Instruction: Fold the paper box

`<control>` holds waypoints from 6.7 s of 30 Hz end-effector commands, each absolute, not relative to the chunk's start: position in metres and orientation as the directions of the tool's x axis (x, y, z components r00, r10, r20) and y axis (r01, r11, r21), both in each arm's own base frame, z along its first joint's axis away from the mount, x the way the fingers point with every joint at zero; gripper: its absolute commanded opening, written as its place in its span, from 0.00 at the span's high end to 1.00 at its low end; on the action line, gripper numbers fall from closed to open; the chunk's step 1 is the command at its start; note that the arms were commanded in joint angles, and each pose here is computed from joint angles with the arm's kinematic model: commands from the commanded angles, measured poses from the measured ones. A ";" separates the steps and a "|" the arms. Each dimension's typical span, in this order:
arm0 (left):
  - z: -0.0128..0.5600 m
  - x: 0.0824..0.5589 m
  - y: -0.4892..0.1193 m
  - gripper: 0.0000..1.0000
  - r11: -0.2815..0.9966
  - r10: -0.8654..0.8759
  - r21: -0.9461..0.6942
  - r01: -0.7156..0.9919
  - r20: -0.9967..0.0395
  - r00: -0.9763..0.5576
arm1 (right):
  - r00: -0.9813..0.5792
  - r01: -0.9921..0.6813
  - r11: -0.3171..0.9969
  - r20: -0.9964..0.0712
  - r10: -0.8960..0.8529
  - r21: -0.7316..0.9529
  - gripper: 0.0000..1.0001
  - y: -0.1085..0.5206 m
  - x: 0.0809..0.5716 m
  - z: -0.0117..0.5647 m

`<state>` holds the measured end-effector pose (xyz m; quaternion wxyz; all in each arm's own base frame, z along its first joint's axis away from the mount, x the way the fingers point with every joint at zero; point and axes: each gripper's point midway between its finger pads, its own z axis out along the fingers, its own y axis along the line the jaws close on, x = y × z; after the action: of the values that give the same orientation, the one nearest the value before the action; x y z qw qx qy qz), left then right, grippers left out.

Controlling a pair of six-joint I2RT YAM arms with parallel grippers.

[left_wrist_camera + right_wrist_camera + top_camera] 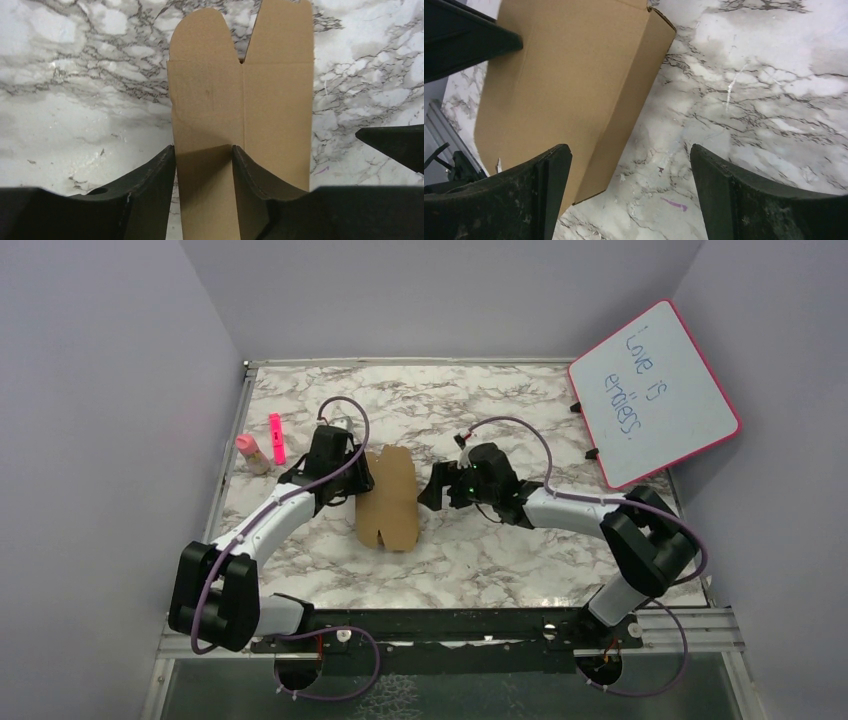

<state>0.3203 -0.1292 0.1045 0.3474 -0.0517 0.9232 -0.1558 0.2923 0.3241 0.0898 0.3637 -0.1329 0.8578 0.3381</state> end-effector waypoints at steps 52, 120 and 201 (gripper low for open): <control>0.102 0.279 -0.152 0.14 0.808 -0.486 -0.589 -0.031 -0.635 -0.600 | -0.554 -0.514 0.828 -0.824 -0.121 0.224 0.05 0.329 0.366 0.117; 0.179 0.312 -0.091 0.04 0.886 -0.408 -0.463 -0.015 -0.765 -0.498 | -0.657 -0.414 0.754 -0.740 0.139 0.510 0.02 0.274 0.365 0.117; 0.154 0.357 -0.099 0.50 0.752 0.516 0.164 0.639 -0.750 -0.414 | -0.105 -0.903 0.415 -0.879 -0.466 -0.112 0.38 0.288 0.382 0.146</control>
<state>0.3498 -0.0908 0.1428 0.4051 0.3347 0.8494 -0.0493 0.3842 0.2800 0.1423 0.4598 -0.4646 0.7251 0.2167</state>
